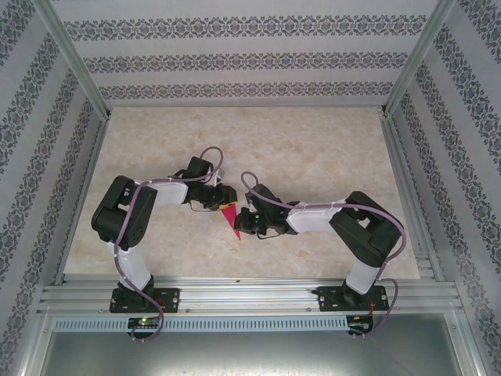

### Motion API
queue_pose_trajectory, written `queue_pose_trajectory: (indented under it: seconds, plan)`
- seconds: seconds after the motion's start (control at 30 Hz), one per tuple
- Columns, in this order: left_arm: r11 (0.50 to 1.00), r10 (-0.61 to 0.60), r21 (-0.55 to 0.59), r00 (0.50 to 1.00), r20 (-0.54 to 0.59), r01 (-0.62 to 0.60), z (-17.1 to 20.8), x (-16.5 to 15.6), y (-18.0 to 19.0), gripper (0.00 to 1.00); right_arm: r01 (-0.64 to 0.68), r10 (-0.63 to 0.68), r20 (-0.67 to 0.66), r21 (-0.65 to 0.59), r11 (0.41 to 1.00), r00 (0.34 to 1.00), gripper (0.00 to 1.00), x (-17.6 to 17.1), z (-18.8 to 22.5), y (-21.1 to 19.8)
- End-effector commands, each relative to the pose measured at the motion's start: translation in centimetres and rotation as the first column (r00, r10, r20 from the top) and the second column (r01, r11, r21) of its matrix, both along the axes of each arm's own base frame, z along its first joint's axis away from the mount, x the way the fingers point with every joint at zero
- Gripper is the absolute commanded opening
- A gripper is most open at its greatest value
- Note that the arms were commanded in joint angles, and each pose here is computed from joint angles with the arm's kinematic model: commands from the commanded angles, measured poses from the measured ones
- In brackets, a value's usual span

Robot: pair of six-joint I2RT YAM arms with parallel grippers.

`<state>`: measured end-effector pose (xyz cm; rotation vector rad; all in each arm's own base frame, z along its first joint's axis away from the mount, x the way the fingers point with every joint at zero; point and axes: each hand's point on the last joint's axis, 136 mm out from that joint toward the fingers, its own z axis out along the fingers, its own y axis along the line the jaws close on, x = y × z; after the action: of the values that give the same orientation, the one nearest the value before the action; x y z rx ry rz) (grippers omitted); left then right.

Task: Fold a paper plane with a square sheet of paper (pick it up from the middle)
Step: Fold the wing for the fifth time at the center of the table.

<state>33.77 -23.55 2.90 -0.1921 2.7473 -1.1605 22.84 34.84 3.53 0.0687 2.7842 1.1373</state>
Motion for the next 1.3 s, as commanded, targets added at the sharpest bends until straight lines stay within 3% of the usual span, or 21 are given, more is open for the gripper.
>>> queue_pose_trajectory:
  seconds: [0.0, 0.17, 0.47, 0.93, 1.13, 1.27]
  plan:
    - [0.995, 0.004, 0.099, 0.999, -0.051, 0.001, -3.3, -1.4, 1.2, 0.39, -0.071, 0.070, 0.064, 0.013, 0.997, 0.995, 0.03, -0.1, 1.7, 1.5]
    - [0.995, 0.000, 0.097, 0.999, -0.053, 0.005, -3.1, -1.3, 1.1, 0.40, -0.084, 0.084, 0.044, -0.006, 0.996, 0.995, 0.03, -0.6, 0.3, 2.1]
    - [0.992, -0.005, 0.126, 0.998, -0.059, 0.013, -3.5, -1.4, 1.5, 0.38, -0.045, 0.038, -0.074, -0.104, 0.994, 0.997, 0.04, -2.2, -4.8, -1.0]
    - [0.989, 0.013, 0.148, 0.996, -0.093, 0.001, -5.2, -1.7, 2.5, 0.36, 0.020, -0.019, -0.125, 0.006, 1.000, 0.992, 0.07, -4.0, -4.7, -2.4]
    - [0.989, 0.011, 0.145, 0.995, -0.100, 0.003, -5.4, -1.9, 2.4, 0.36, 0.060, -0.067, -0.163, -0.044, 0.997, 0.984, 0.06, -5.4, -5.9, -4.6]
    - [0.990, 0.008, 0.139, 0.995, -0.101, 0.007, -5.3, -2.0, 2.4, 0.36, 0.051, -0.057, -0.132, -0.047, 0.998, 0.990, 0.05, -5.3, -4.5, -4.9]
